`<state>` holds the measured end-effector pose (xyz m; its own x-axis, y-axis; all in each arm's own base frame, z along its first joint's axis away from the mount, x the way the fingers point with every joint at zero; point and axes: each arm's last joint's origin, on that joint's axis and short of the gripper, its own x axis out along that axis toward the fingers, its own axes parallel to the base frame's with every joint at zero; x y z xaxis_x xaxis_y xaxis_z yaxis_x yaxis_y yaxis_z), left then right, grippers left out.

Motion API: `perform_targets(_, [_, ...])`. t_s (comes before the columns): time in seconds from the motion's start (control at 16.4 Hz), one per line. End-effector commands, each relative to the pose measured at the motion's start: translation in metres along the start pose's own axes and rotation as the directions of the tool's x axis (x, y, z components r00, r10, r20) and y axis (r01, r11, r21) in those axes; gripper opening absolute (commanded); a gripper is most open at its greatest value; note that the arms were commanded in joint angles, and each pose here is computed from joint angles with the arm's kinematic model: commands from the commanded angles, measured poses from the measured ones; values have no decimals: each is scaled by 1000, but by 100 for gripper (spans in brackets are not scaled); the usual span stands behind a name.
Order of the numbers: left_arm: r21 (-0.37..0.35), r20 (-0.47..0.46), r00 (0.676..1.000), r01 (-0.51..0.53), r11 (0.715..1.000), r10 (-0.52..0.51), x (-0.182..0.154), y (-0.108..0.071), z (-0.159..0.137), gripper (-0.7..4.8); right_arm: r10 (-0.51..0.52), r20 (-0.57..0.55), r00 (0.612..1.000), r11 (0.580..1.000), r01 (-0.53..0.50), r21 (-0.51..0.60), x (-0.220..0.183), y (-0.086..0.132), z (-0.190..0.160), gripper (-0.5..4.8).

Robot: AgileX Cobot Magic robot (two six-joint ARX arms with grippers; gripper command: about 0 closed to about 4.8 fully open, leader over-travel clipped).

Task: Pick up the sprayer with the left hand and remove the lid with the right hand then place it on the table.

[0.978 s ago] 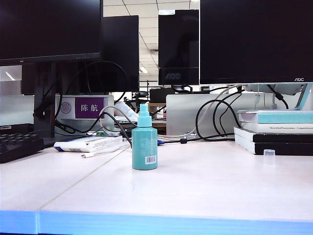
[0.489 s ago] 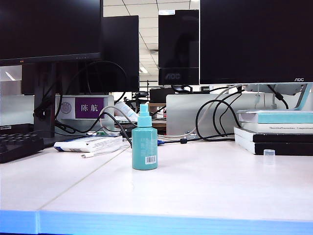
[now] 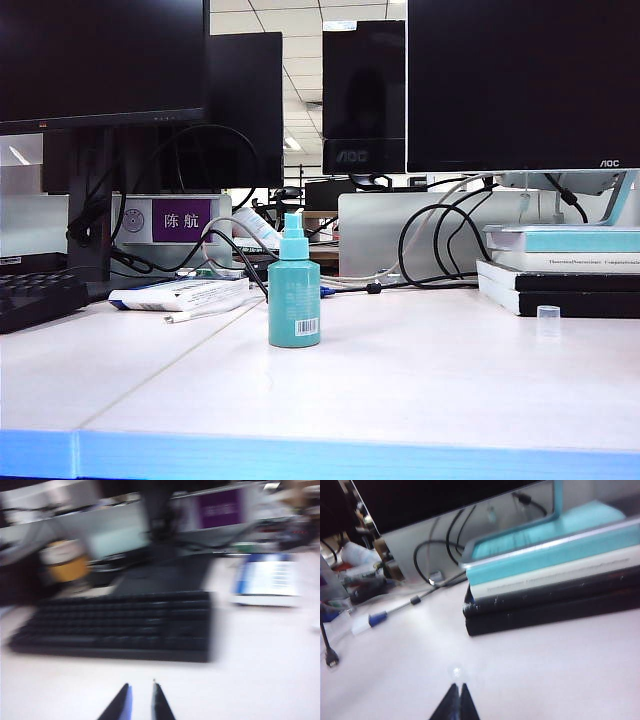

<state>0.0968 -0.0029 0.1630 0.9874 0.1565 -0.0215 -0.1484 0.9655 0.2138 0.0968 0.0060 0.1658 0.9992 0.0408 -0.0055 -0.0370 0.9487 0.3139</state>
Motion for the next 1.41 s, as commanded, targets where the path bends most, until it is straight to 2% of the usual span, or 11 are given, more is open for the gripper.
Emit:
perform_targets(0.06, [-9,14,997,-72,997,72,1,8,1,66,-12,18,1000,1000,12,2,0,-2,1,-1])
perform_targets(0.12, [-9,16,998,-65,998,65,1,9,1,66,-29,23,999,1000,29,2,0,-4,1,-1])
perform_targets(0.18, [-9,12,997,-74,997,74,1,10,1,66,-138,57,989,990,137,5,-1,-14,4,-1])
perform_targets(0.37, [-9,13,997,-74,997,75,1,10,1,66,-158,53,986,987,158,6,-1,-16,4,-1])
perform_targets(0.43, [-9,14,997,-74,997,74,1,10,1,66,-205,-6,979,979,205,7,-1,-21,-1,-1])
perform_targets(0.79, [-8,10,997,-73,997,73,1,10,1,66,-161,22,987,987,160,6,-1,-18,2,-1])
perform_targets(0.86, [-8,10,997,-73,997,73,1,10,1,66,-194,1,981,978,194,-79,-1,-20,-1,-1])
perform_targets(0.92, [-8,9,997,-73,997,73,1,10,0,66,-191,-8,982,952,183,-246,-1,-20,-2,-1])
perform_targets(0.98, [-8,9,997,-73,997,73,1,10,0,66,-185,-8,983,934,173,-312,-1,-19,-2,-1])
perform_targets(1.04, [-8,9,997,-73,997,73,1,10,0,66,-175,-5,985,889,155,-432,-1,-18,-2,-1])
perform_targets(1.41, [-8,6,997,-73,997,73,1,10,0,66,-177,12,984,890,165,-424,-1,-18,0,-1])
